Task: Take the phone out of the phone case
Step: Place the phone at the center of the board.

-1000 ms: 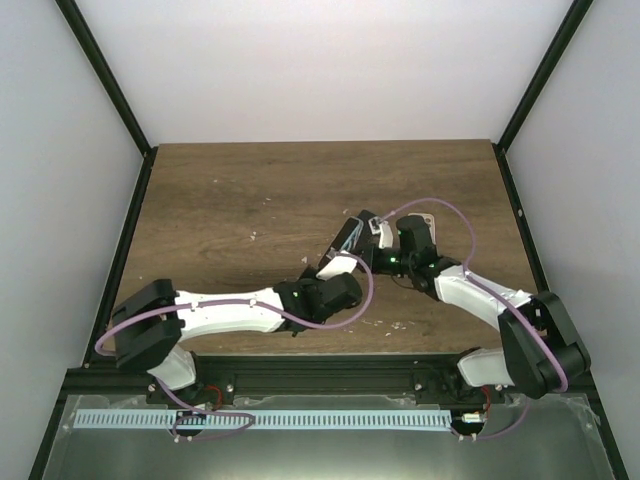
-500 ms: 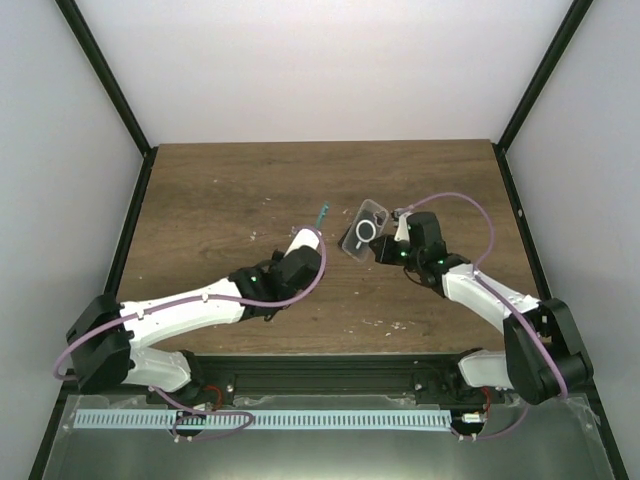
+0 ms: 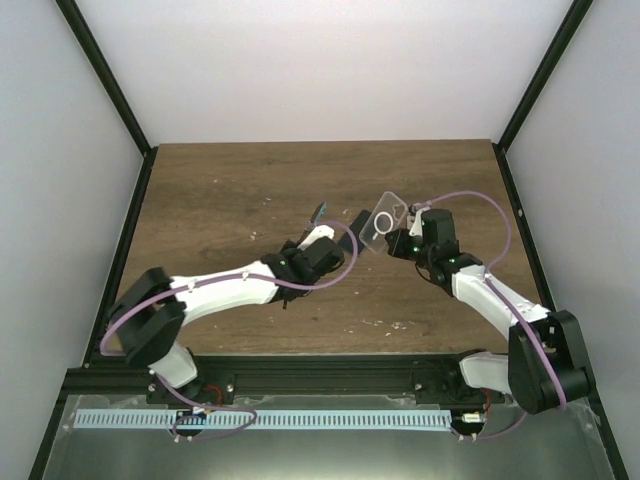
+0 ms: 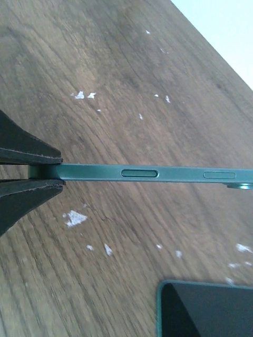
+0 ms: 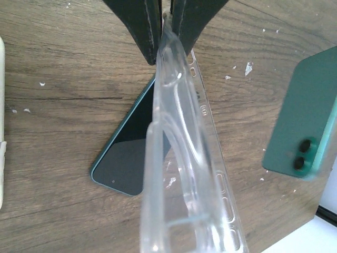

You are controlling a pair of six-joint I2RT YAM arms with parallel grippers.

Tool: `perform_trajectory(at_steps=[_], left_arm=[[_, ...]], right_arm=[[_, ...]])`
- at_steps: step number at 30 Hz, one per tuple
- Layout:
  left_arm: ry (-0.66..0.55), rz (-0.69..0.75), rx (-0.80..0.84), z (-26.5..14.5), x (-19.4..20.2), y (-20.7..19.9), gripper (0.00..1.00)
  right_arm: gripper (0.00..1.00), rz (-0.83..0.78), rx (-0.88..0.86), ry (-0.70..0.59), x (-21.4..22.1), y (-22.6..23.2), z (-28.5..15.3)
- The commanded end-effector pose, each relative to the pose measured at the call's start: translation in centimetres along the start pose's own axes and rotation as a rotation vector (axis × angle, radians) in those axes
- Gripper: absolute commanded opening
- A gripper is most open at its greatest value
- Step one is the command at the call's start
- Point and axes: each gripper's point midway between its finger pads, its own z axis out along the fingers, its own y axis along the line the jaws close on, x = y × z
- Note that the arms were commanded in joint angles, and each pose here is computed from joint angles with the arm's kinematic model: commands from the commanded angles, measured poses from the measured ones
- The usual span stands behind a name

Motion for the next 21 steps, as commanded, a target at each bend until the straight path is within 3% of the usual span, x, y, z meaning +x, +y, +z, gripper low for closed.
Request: perform_trajectory(at_steps=[1, 12, 19, 21], left_arm=[[0.004, 0.095, -0.161, 0.9, -0.5, 1.8, 0.0], [0.068, 0.283, -0.262, 4.9, 2.2, 0.3, 0.0], [0.115, 0.315, -0.266, 7.9, 3.0, -1.2, 0.0], [0.127, 0.324, -0.261, 8.5, 3.3, -1.7, 0.06]], right_arm=[[0.01, 0.009, -0.049, -0.054, -2.4, 0.5, -1.1], [0.01, 0.062, -0.061, -0.068, -3.9, -1.0, -2.3], [0.01, 0.057, -0.055, -0.065, -3.8, -1.2, -2.0], [0.01, 0.053, -0.053, -0.068, -3.9, -1.3, -2.0]])
